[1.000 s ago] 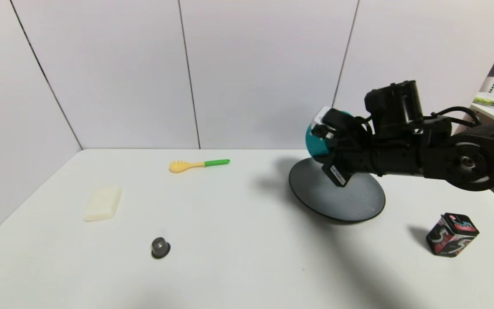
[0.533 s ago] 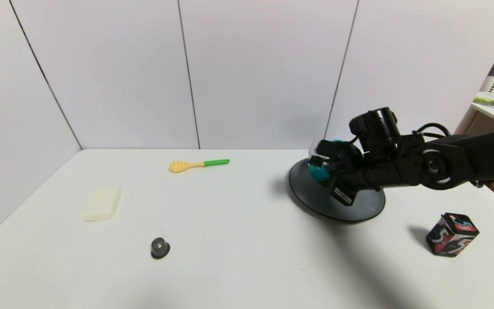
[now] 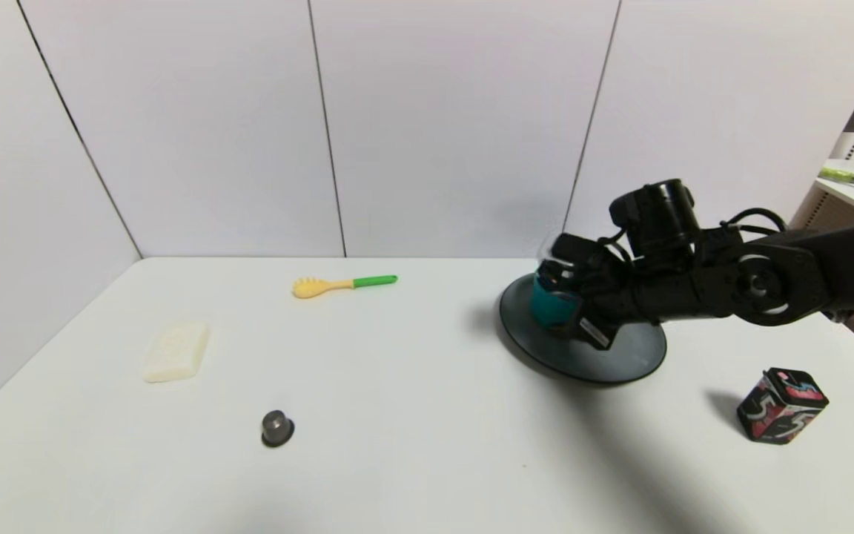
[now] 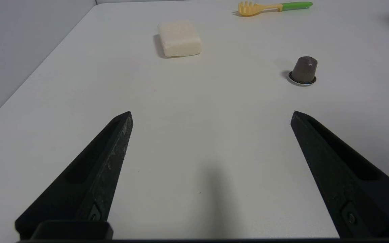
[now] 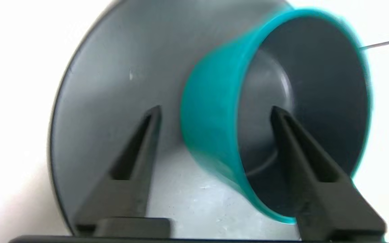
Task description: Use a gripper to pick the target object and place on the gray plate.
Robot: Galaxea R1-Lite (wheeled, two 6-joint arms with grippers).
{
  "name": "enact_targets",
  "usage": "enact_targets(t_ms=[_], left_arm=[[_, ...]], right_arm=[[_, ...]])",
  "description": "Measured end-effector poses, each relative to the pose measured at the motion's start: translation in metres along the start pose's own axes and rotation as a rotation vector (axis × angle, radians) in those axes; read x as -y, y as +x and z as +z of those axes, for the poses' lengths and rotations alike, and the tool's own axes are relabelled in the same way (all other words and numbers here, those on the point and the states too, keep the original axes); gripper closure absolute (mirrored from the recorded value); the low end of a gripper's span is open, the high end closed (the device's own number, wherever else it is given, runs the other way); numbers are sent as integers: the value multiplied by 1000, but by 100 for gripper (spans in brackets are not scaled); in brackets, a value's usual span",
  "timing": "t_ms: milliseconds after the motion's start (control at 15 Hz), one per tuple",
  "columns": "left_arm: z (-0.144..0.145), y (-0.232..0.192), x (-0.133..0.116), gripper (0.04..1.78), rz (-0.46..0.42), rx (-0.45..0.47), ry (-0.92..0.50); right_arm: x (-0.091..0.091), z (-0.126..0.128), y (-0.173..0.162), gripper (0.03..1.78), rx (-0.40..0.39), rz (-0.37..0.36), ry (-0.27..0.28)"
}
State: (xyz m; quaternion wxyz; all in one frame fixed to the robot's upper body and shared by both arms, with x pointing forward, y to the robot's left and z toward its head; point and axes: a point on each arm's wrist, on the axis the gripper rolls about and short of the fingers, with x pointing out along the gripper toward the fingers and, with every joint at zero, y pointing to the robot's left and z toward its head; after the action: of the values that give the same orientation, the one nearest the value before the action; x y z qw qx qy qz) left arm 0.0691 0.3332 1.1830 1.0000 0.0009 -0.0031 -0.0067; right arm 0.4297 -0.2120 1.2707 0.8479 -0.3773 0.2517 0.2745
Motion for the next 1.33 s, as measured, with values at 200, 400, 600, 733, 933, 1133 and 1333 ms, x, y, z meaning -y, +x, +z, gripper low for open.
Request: enact_targets(t_ms=[200, 400, 600, 733, 933, 1133, 1333], left_arm=[[0, 0, 0, 13, 0, 0, 0], [0, 0, 0, 13, 0, 0, 0], [0, 0, 0, 13, 0, 0, 0], [0, 0, 0, 13, 0, 0, 0], [0, 0, 0, 13, 0, 0, 0], [0, 0, 0, 13, 0, 0, 0], [0, 0, 0, 13, 0, 0, 0]], right_arm=[[13, 16, -42, 44, 96, -71, 94], [17, 23, -115, 34, 213, -137, 199], [4, 8, -187, 26, 323, -186, 312], [-12, -20, -221, 23, 342, -228, 378], [-48, -78, -249, 19, 291, -315, 470], [-98, -130, -257, 16, 249, -367, 536], [-147, -173, -255, 14, 276, -385, 594]])
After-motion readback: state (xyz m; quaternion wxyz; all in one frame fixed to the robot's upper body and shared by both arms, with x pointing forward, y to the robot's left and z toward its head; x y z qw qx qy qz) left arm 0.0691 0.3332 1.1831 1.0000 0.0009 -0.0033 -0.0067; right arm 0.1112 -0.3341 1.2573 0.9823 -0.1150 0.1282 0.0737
